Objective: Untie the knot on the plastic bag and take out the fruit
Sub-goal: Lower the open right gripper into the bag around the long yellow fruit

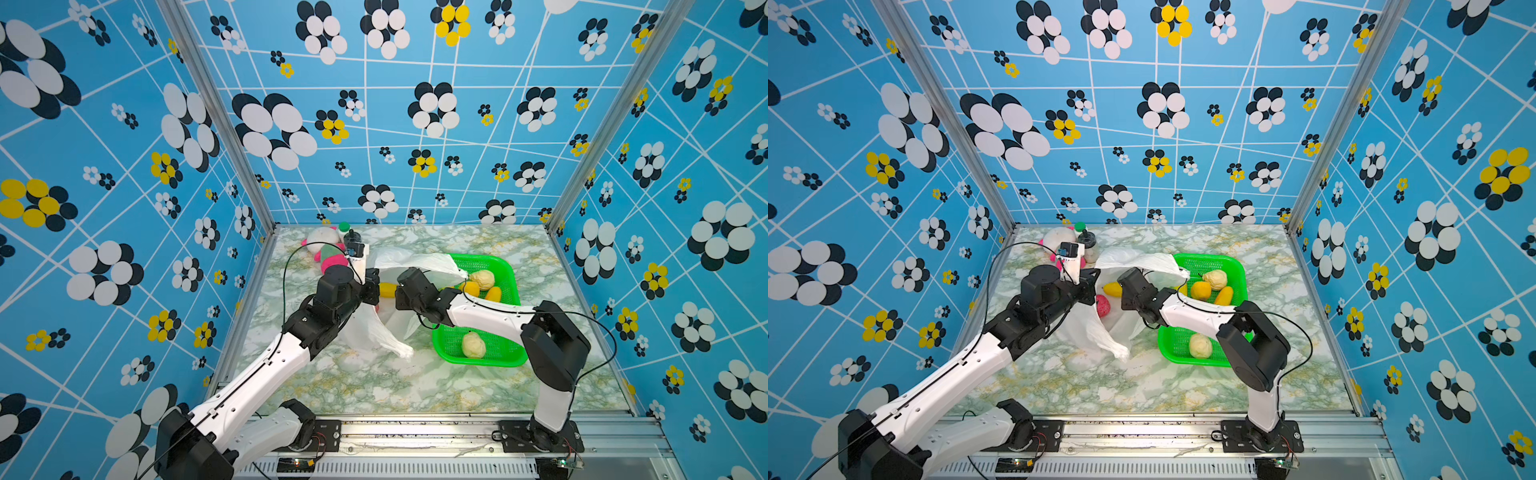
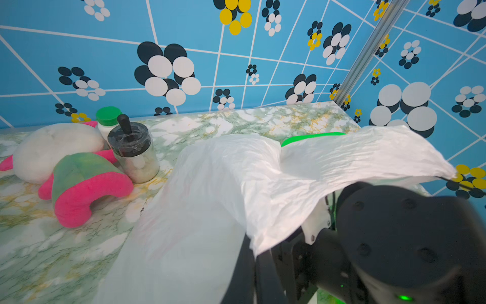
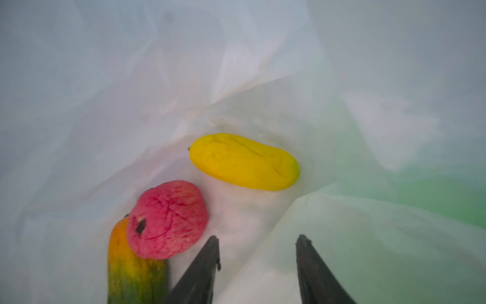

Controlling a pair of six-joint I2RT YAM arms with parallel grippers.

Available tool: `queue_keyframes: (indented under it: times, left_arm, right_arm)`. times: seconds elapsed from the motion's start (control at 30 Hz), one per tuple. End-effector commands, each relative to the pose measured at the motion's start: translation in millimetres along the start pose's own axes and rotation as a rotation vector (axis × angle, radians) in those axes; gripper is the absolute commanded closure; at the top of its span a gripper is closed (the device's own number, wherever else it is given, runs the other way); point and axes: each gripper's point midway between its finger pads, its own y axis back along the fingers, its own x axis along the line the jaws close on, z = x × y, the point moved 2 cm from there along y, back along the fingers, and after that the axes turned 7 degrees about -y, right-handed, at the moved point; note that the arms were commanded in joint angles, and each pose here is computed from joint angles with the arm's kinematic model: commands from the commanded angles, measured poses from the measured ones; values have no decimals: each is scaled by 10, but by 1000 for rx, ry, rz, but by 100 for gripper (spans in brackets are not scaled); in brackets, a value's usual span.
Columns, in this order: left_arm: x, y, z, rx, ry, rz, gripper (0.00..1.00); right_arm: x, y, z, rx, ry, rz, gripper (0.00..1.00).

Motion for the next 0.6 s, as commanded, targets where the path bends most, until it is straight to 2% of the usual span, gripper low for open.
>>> queue_keyframes:
  times: [0.0,0.2,0.33,0.57]
  left_arm:
    - [19,1,34,-47,-36,13,100]
    - [7,-20,-31,-56,-42,-1,100]
    - [-80,16,-38,-86,-51,-62,100]
    - [-108,77,44,-101,-29,-78,100]
  right_arm:
    - [89,157,39,-25,7,92,51]
    - [20,217,18,-56,-2,97,49]
    - [188,144,-50,-47,43,113,35]
    - [268,-314,-220,-43,151,59,25]
